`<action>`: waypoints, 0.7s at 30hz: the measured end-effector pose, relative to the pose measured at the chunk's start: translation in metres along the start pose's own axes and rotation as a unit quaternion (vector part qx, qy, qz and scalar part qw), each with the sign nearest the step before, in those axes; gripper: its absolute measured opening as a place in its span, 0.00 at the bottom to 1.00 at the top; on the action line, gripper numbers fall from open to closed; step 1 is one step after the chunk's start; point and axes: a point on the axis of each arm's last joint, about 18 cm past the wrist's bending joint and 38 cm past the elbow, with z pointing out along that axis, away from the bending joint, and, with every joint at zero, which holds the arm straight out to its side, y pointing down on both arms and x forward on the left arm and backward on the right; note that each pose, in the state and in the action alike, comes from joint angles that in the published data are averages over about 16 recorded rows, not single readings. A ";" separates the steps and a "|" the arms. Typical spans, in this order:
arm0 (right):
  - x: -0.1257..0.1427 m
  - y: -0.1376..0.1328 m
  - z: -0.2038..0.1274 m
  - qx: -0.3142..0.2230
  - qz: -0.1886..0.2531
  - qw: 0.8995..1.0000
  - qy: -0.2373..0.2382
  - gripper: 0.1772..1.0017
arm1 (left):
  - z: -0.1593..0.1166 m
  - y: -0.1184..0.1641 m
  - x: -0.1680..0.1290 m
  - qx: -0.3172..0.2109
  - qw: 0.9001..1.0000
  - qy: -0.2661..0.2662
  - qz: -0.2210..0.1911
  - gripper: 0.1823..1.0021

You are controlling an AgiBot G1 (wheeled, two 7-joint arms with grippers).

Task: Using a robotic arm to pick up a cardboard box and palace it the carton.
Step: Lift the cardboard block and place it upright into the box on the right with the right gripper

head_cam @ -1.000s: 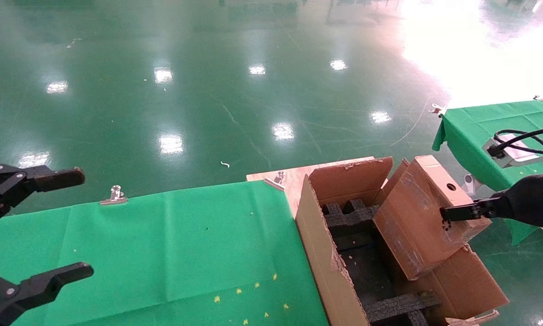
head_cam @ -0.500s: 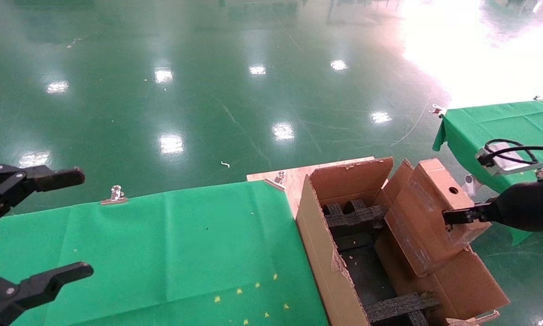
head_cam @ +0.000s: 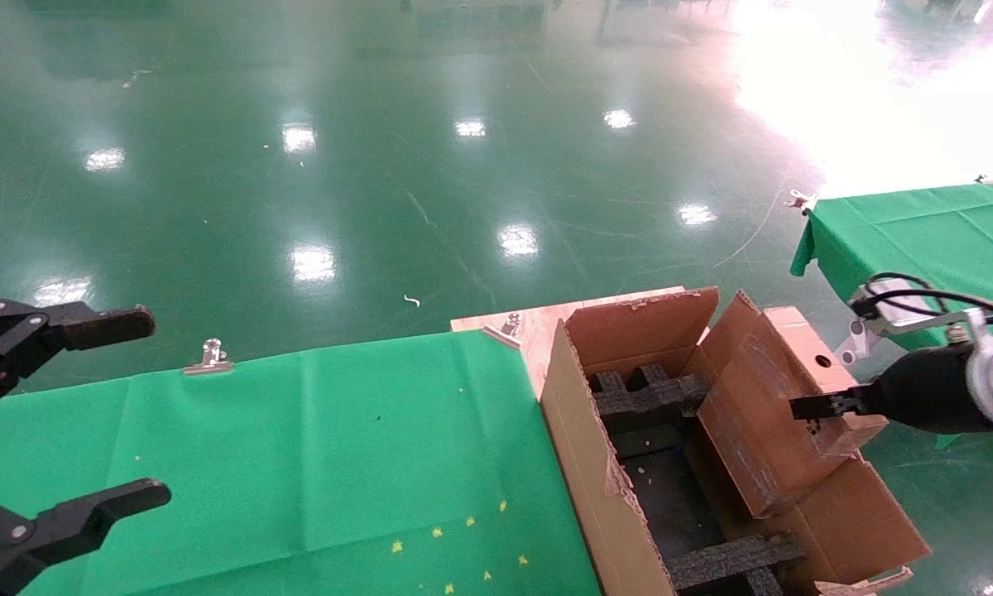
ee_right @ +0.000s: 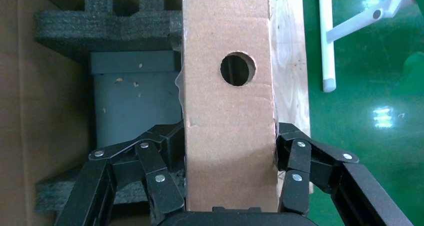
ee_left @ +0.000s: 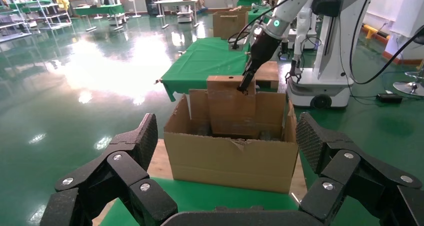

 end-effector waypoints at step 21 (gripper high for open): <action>-0.023 0.003 0.047 -0.005 -0.013 0.999 0.037 0.21 | 0.000 0.000 0.000 0.000 1.000 0.000 0.000 1.00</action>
